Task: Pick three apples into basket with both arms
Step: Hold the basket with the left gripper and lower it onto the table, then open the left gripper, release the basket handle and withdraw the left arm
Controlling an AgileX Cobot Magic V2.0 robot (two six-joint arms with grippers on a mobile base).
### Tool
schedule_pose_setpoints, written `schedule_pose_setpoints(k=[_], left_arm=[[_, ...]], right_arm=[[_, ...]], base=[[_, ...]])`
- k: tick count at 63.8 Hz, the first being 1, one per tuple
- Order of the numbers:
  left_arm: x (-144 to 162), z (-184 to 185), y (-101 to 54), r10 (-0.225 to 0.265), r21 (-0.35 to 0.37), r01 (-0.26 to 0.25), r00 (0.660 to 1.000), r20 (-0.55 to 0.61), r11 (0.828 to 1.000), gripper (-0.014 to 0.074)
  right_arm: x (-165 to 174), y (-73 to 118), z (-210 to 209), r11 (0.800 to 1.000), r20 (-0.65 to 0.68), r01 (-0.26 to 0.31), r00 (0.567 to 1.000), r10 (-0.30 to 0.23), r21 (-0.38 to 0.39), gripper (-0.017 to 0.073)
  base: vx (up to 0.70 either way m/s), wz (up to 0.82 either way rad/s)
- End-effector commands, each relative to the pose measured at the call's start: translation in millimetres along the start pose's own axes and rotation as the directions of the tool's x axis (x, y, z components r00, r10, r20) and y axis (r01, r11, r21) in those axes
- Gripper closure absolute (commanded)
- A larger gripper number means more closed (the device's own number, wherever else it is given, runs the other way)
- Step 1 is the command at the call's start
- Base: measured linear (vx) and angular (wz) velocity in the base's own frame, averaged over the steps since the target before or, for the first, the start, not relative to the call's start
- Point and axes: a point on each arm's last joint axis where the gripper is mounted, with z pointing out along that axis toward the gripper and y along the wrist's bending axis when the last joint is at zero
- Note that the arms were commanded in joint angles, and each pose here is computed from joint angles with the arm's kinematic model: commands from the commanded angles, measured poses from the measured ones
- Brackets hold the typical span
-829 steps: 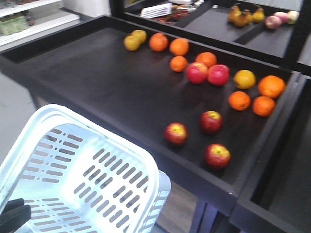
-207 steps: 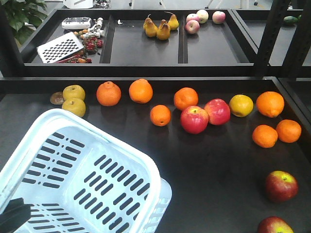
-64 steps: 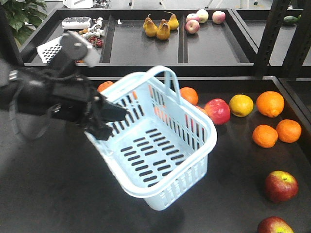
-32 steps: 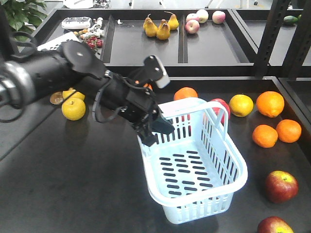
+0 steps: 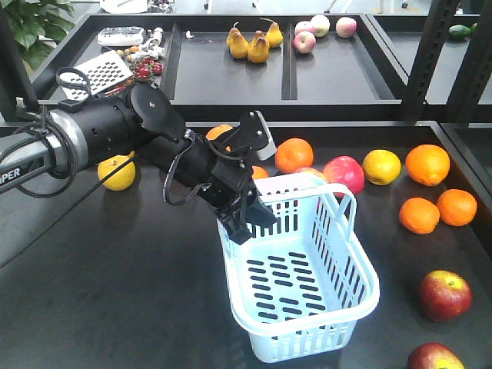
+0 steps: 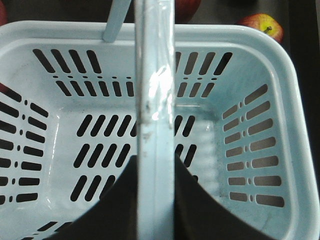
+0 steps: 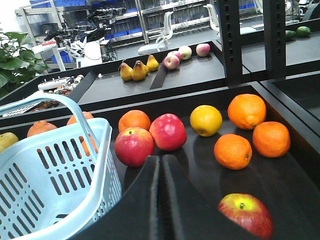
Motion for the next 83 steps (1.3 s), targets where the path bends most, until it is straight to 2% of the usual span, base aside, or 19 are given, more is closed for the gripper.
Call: schedule_pose_setpoints(k=[1,12,25,35,43,50,57,69,74,79,83], left_arm=[[-27,-27,-9.2,0.037,-0.052,-0.031,0.993,0.109,0.998,0.0547],[-25,-27,-7.9,0.059,-0.066,-0.054,0.996,0.074,0.996,0.0459],[-25,-27,-7.4,0.052,-0.072,-0.046,0.995,0.08,0.996,0.027],[-27,-33,-8.2,-0.007,-0.079,0.015,0.996,0.093,0.997,0.0175],[-33,-49,-15.1,-0.057,-0.086,0.068,0.991,0.119,0.994,0.0168],[-41,-70,-27.3,-0.098,-0.082,0.111,0.984,0.146,0.99,0.0182],[-45,-94,-44.2,-0.152,-0.071,0.162,0.979,0.132,0.984,0.0242],[-34,-122,-68.3,-0.174,-0.09,0.169,0.983,-0.054,0.981,0.0491],[-31,-130,-73.3,-0.197,-0.132,0.187,0.978,-0.068,0.974,0.0599],[-28,-136,-81.3,-0.197,-0.135,0.187,0.978,-0.064,0.973,0.0602],[-25,-137,-88.7,-0.211,-0.111,0.205,0.976,-0.049,0.972,0.0603]], right_arm=[[-3,0.8,0,1.0,0.077,0.015,0.997,-0.014,-0.012,0.0568],[-3,0.8,0,1.0,0.077,0.015,0.997,-0.014,-0.012,0.0568],[-3,0.8,0,1.0,0.077,0.015,0.997,-0.014,-0.012,0.0568],[-3,0.8,0,1.0,0.077,0.015,0.997,-0.014,-0.012,0.0568],[-3,0.8,0,1.0,0.077,0.015,0.997,-0.014,-0.012,0.0568],[-3,0.8,0,1.0,0.077,0.015,0.997,-0.014,-0.012,0.0568],[-3,0.8,0,1.0,0.077,0.015,0.997,-0.014,-0.012,0.0568],[-3,0.8,0,1.0,0.077,0.015,0.997,-0.014,-0.012,0.0568],[-3,0.8,0,1.0,0.077,0.015,0.997,-0.014,-0.012,0.0568],[-3,0.8,0,1.0,0.077,0.015,0.997,-0.014,-0.012,0.0568],[-3,0.8,0,1.0,0.077,0.015,0.997,-0.014,-0.012,0.0568]], base=[[0.0,0.0],[0.0,0.0],[0.0,0.0],[0.0,0.0],[0.0,0.0],[0.0,0.0],[0.0,0.0],[0.0,0.0],[0.0,0.0],[0.0,0.0],[0.0,0.0]])
